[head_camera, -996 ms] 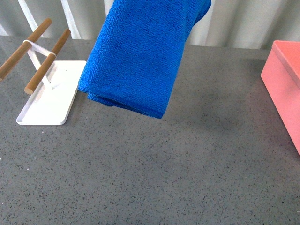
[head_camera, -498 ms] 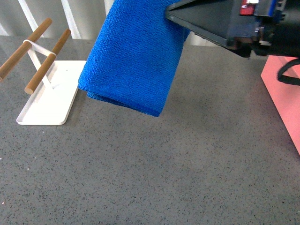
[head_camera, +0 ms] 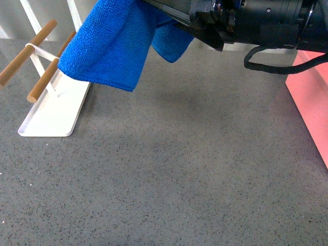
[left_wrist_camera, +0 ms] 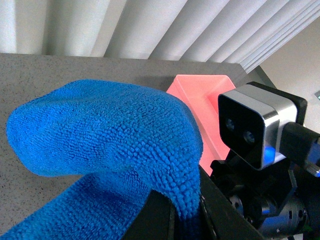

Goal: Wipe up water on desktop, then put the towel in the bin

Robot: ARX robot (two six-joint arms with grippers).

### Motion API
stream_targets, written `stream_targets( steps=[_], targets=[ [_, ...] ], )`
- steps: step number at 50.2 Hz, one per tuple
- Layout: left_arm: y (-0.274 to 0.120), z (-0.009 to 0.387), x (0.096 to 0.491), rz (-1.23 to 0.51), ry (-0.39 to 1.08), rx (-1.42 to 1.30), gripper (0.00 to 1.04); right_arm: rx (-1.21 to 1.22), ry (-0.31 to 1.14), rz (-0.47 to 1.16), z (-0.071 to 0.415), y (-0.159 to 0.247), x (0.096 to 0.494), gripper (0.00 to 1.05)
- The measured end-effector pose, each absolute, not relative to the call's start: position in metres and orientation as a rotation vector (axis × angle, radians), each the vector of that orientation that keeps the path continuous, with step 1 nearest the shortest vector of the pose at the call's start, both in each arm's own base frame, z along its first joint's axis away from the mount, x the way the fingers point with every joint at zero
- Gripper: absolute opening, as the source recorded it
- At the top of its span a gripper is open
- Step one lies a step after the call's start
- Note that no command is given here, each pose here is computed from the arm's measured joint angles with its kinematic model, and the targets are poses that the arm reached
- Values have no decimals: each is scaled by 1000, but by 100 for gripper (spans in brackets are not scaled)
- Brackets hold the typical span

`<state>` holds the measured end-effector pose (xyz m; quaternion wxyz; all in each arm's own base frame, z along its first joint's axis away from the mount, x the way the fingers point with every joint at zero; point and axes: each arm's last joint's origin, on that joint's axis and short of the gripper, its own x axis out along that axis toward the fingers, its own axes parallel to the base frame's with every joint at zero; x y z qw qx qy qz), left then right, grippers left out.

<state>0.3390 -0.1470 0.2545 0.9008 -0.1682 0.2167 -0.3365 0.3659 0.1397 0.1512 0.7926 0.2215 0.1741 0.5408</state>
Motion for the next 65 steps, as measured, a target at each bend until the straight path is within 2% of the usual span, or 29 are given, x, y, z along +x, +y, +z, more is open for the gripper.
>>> stream_targets(
  steps=[15,25,29,40,54,65],
  targets=[
    [-146,258,341,-694,435,-349,4,526,323,1243,157,149,359,51],
    [-146,258,341,-695,435,-349,4,566,345,1244,153,150,351,14],
    [-146,258,341,-695,435,-349,4,568,349,1237,152,149,350,5],
    [-146,259,340,-699,436,-350,5,564,365,1219,155,143,348,4],
    [-147,259,340,-702,437,-349,43,526,385,1207,155,140,346,4],
    [-148,258,340,-709,439,-349,86,495,393,1194,154,135,343,4]
  ],
)
